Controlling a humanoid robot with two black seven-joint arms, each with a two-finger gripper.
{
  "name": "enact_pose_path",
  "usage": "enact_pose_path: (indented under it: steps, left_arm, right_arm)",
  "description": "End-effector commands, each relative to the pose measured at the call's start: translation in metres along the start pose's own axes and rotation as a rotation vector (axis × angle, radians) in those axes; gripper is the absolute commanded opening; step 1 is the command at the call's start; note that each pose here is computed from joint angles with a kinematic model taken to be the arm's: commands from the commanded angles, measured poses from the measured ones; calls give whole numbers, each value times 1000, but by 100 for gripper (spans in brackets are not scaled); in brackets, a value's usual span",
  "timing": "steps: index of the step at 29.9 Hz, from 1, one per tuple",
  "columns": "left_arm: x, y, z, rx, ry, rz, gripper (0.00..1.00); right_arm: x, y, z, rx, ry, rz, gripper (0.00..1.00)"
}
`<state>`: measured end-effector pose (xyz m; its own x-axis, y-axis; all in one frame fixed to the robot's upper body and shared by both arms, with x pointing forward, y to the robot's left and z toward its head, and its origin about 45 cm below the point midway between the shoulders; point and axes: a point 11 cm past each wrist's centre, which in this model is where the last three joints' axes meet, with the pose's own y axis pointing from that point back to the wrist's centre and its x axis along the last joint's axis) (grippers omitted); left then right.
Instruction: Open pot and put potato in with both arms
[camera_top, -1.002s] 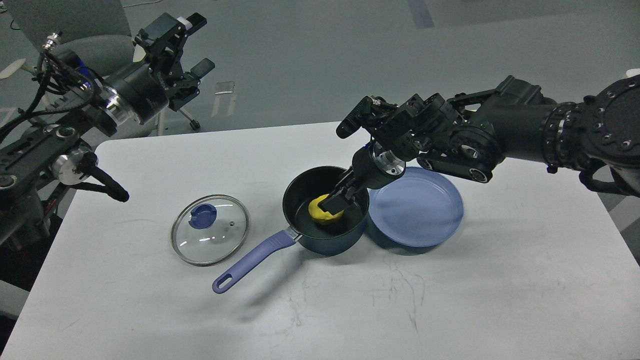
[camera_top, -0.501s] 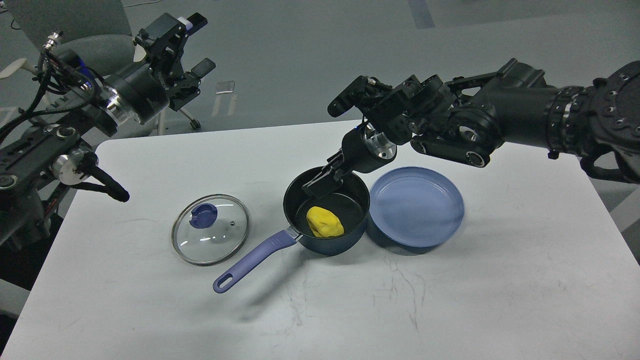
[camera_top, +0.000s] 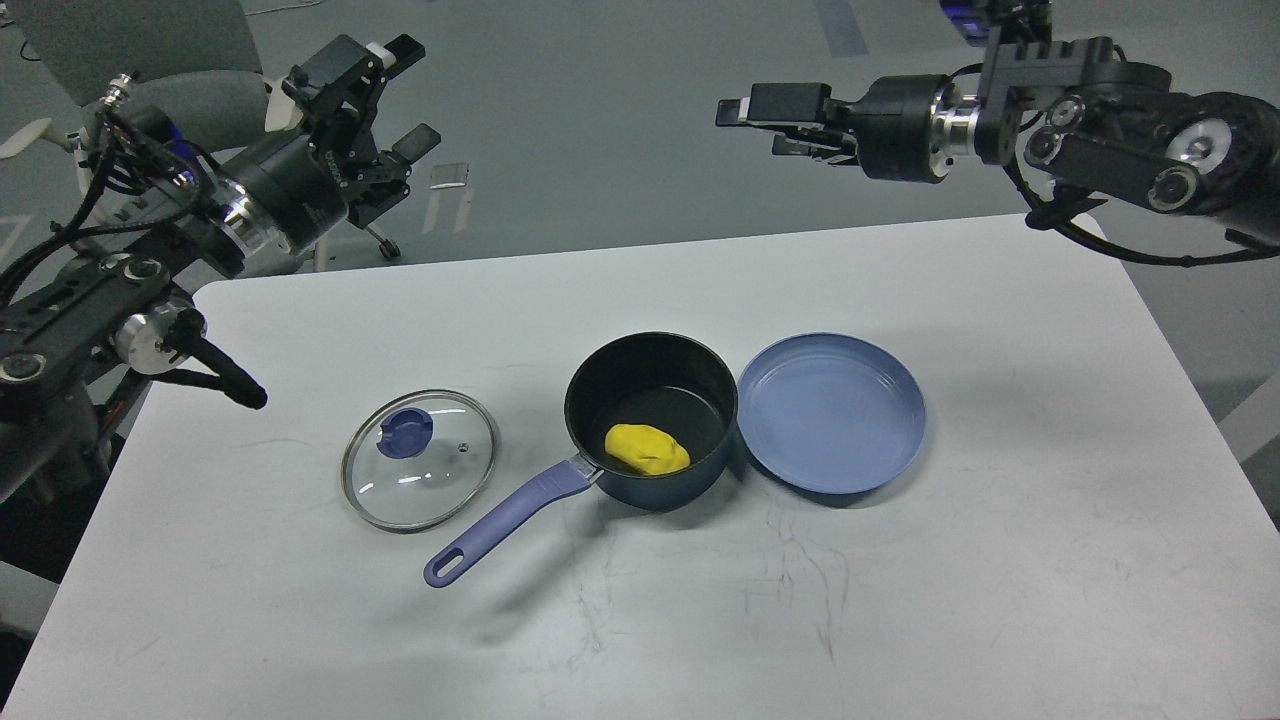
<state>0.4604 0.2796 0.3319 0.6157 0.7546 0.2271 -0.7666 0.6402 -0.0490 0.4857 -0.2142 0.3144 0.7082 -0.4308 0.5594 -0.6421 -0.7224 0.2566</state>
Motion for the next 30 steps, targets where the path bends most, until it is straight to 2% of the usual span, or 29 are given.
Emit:
enact_pose_path:
  steps: [1,7,10,14,21,30]
  left_arm:
    - [-4,0,-5,-2,16,-2,98]
    - [-13,-1,-17,-42,104,29,98]
    - [-18,-2,-21,-45,124,29,98]
    - [-32,-6,-32,-49,171,21,98]
    - [-47,0,-56,-49,256,48,98]
    - [-62,-1,-70,-50,309,52,98]
  right_arm:
    - [10,24,25,54,-258,155,98]
    - [7,60,73,149,-675,392,97]
    - [5,72,87,165,-764,449,97]
    - [-20,79,104,223,-955,471,98]
    - [-51,92,132,189,-1039,484,98]
    - [-60,94,139,192,-1070,501,100]
